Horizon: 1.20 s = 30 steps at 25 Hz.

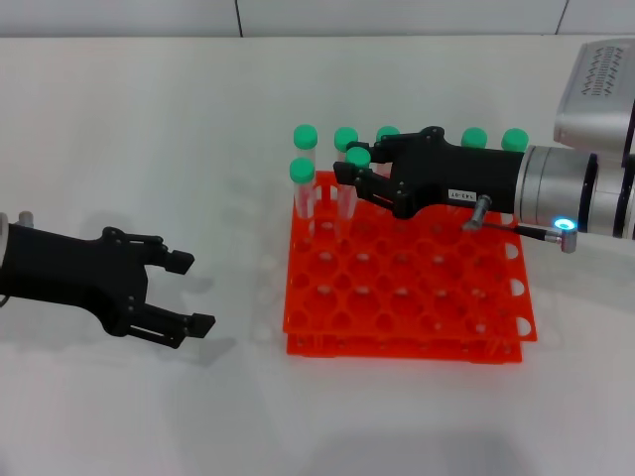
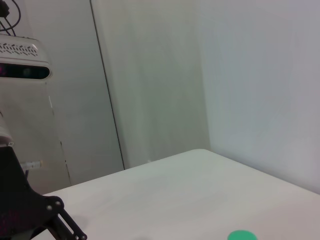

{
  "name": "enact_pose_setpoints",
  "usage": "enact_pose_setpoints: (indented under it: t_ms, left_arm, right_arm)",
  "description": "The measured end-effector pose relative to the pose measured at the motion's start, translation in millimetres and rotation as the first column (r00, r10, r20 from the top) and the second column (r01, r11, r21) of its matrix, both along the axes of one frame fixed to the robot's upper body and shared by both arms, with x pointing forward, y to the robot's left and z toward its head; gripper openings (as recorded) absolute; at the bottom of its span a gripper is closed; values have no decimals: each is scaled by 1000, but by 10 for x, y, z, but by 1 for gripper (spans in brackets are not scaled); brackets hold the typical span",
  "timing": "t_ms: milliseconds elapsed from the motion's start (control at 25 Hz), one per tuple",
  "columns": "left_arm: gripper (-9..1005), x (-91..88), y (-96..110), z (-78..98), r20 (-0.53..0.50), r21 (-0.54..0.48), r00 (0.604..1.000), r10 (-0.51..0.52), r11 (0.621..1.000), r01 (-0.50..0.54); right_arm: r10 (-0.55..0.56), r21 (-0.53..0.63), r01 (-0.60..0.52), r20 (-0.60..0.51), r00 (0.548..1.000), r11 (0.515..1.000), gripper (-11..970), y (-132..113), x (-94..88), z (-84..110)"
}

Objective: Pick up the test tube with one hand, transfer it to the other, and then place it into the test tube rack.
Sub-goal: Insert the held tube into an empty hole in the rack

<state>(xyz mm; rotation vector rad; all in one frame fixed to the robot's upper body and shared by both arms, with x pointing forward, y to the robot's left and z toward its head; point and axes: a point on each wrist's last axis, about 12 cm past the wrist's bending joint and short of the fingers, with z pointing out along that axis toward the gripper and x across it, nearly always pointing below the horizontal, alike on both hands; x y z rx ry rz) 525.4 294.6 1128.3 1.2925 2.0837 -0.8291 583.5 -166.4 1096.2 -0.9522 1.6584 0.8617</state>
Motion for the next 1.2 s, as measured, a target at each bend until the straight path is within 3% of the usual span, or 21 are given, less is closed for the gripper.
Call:
enact_pose_setpoints:
  t_ms: [1200]
  left_arm:
    - [888,61,-53,-8,-8,7,1000,-15,1000,15]
  right_arm:
    - [6,-5,-6,11,1000,1000,265,22,33,35]
